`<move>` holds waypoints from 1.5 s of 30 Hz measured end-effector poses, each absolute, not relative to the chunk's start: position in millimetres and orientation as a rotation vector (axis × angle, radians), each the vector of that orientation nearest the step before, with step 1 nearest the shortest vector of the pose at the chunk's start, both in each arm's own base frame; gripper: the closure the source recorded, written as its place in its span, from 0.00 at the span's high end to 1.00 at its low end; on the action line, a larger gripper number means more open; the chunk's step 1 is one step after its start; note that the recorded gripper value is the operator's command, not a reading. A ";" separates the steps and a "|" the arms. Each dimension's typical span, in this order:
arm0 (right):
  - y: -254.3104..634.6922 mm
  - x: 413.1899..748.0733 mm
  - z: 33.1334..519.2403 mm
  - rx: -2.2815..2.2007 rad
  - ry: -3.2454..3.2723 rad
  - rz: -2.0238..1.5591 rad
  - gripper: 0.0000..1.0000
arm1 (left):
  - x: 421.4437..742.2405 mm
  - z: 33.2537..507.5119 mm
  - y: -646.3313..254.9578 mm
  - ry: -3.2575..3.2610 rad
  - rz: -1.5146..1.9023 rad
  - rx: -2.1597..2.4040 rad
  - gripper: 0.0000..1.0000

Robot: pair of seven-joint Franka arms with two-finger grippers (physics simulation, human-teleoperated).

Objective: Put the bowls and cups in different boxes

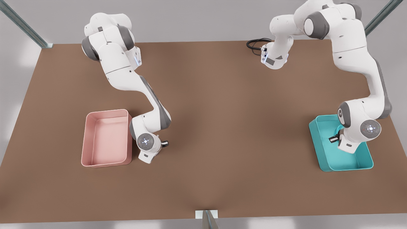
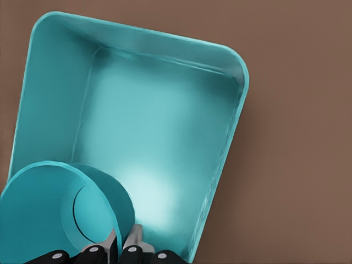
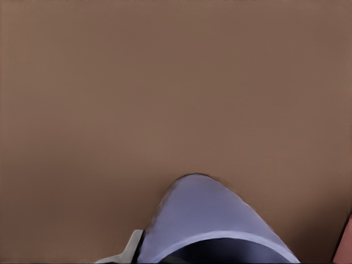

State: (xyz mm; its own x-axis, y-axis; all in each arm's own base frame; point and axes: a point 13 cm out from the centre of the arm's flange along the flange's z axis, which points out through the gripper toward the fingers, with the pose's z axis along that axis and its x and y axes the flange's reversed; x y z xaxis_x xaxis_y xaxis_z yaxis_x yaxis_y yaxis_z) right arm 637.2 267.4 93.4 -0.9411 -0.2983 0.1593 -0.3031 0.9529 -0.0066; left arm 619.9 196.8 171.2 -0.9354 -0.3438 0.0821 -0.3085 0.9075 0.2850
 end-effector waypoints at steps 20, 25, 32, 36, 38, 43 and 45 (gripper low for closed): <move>24.3 656.7 181.6 0.580 -2.861 0.153 0.21 | 683.3 269.0 96.6 -3.154 -0.271 0.212 1.00; 35.0 660.6 134.6 0.673 -2.842 0.102 0.21 | 655.6 394.6 -51.6 -3.179 -0.101 -0.018 1.00; 38.9 673.6 128.0 0.764 -2.863 0.109 1.00 | 625.7 417.7 -65.0 -3.075 -0.058 -0.013 1.00; 43.9 678.9 138.6 0.796 -2.877 0.107 1.00 | 621.0 410.5 -56.2 -3.037 -0.061 0.012 1.00; 50.2 681.0 152.8 0.815 -2.889 0.090 1.00 | 619.4 411.6 -55.1 -3.031 -0.062 0.016 1.00; 68.3 685.2 243.7 0.884 -2.940 0.062 1.00 | 617.9 414.5 -55.0 -3.027 -0.063 0.018 1.00; 64.7 682.3 295.9 0.892 -2.957 0.063 1.00 | 620.4 421.0 -53.7 -3.039 -0.062 0.023 1.00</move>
State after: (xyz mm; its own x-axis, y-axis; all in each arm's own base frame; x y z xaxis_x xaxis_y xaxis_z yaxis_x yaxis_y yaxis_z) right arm 682.3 64.7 295.9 -0.8320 -0.5514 0.0619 -0.5535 0.8325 -0.0236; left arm 620.4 -53.7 421.0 -0.9947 -0.0172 0.1015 -0.0130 0.9991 0.0412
